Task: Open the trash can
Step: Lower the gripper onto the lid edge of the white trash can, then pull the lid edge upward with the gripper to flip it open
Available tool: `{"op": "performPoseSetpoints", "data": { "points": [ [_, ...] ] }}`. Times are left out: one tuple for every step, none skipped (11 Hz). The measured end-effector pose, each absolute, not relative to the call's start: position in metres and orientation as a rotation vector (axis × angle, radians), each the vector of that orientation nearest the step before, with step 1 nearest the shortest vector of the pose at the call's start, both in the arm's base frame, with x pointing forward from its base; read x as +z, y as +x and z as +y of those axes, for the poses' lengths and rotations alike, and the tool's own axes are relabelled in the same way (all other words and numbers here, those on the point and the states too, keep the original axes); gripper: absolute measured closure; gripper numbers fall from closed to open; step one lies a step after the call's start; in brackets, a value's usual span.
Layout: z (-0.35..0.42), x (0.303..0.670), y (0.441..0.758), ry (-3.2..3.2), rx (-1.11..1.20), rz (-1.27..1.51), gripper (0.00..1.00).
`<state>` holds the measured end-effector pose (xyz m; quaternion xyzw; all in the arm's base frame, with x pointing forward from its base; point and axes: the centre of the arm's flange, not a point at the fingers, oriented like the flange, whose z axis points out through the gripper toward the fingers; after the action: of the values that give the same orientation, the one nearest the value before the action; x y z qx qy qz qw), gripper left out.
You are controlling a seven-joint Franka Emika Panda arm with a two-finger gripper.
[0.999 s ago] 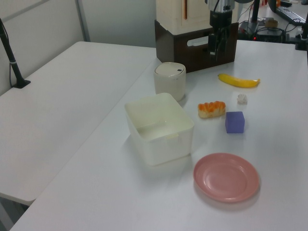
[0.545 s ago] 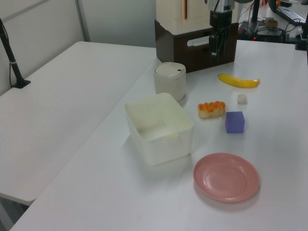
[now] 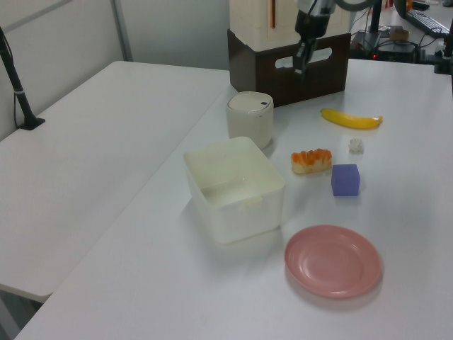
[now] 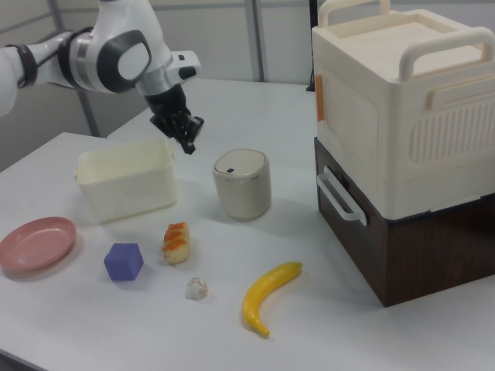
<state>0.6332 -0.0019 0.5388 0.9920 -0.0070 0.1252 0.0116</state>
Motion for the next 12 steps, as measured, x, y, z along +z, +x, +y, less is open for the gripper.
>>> {"op": "performPoseSetpoints", "data": {
  "points": [
    [-0.003, 0.533, 0.645, 3.076, 0.489, -0.022, 0.91],
    [-0.004, 0.523, 0.657, 3.057, 0.574, -0.024, 0.91],
    [-0.006, 0.511, 0.668, 3.040, 0.630, -0.026, 0.91],
    [-0.010, 0.498, 0.676, 3.026, 0.664, -0.032, 0.91],
    [-0.014, 0.490, 0.683, 3.010, 0.698, -0.039, 0.91],
    [-0.017, 0.482, 0.690, 3.000, 0.713, -0.044, 0.91],
    [-0.017, 0.474, 0.697, 2.996, 0.706, -0.043, 0.91],
    [-0.017, 0.466, 0.703, 2.996, 0.697, -0.040, 0.91],
    [-0.016, 0.460, 0.706, 2.996, 0.686, -0.038, 0.91],
    [-0.016, 0.455, 0.708, 2.996, 0.678, -0.037, 0.90],
    [-0.016, 0.452, 0.709, 2.997, 0.672, -0.037, 0.90],
    [-0.016, 0.447, 0.710, 2.998, 0.661, -0.036, 0.90]
  ]
}}
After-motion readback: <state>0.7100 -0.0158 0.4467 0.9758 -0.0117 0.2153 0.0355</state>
